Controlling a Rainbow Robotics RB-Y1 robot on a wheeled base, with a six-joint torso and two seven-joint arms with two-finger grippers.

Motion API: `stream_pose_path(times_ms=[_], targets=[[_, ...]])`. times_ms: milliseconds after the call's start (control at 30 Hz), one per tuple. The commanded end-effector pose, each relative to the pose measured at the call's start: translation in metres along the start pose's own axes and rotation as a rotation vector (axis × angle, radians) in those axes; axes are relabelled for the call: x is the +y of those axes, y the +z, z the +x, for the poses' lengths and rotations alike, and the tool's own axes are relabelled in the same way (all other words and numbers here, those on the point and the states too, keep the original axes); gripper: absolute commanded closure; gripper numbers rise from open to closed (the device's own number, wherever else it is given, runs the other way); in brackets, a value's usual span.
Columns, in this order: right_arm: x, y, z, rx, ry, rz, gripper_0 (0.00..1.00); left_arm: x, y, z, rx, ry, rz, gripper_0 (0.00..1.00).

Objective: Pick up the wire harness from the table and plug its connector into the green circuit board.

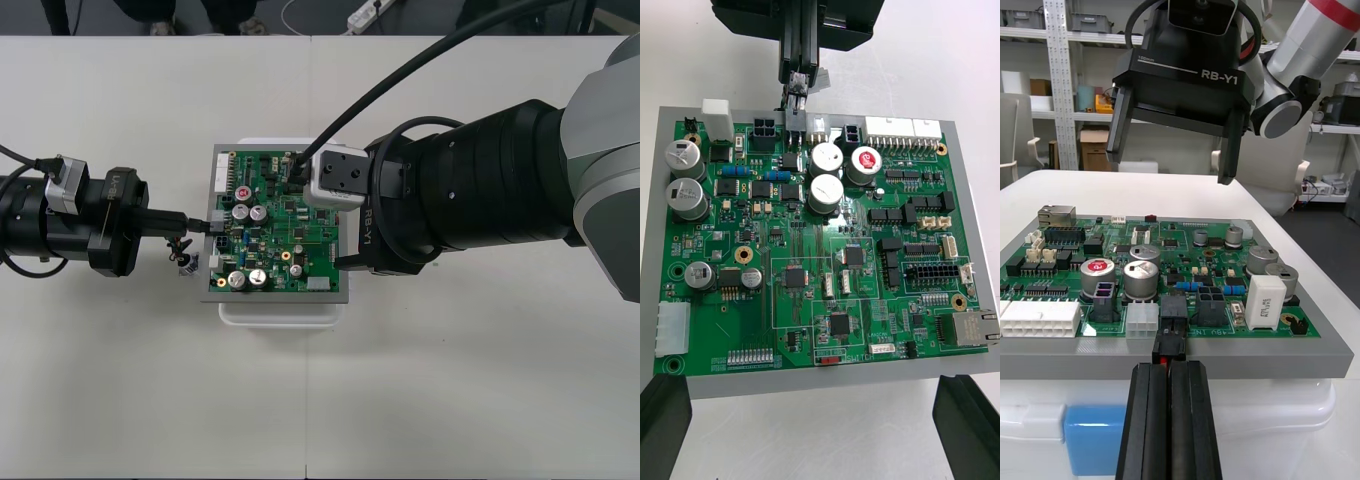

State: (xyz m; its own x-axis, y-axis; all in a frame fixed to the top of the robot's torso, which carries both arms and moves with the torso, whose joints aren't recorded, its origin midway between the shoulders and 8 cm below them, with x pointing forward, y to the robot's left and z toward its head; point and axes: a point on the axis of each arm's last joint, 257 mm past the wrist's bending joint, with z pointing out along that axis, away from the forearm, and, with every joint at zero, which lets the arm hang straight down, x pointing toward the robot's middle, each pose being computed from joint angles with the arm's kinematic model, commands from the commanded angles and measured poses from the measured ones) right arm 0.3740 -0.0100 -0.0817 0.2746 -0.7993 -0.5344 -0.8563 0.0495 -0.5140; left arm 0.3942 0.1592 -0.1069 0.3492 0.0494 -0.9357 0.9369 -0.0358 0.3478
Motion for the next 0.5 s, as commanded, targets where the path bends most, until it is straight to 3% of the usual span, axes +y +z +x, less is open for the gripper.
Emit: stream_pose_path(times_ms=[33,500], targets=[[0.0094,-0.0019,-0.0128,-0.035,-0.032,-0.012,0.06,-0.0018,0.0184,-0.0237,-0.055,0.090,0.068,1.00],[0.0096,-0.0028,-0.0137,-0.038,-0.003,-0.013,0.06,-0.0036,0.0208,-0.0188,-0.043,0.083,0.075,1.00]])
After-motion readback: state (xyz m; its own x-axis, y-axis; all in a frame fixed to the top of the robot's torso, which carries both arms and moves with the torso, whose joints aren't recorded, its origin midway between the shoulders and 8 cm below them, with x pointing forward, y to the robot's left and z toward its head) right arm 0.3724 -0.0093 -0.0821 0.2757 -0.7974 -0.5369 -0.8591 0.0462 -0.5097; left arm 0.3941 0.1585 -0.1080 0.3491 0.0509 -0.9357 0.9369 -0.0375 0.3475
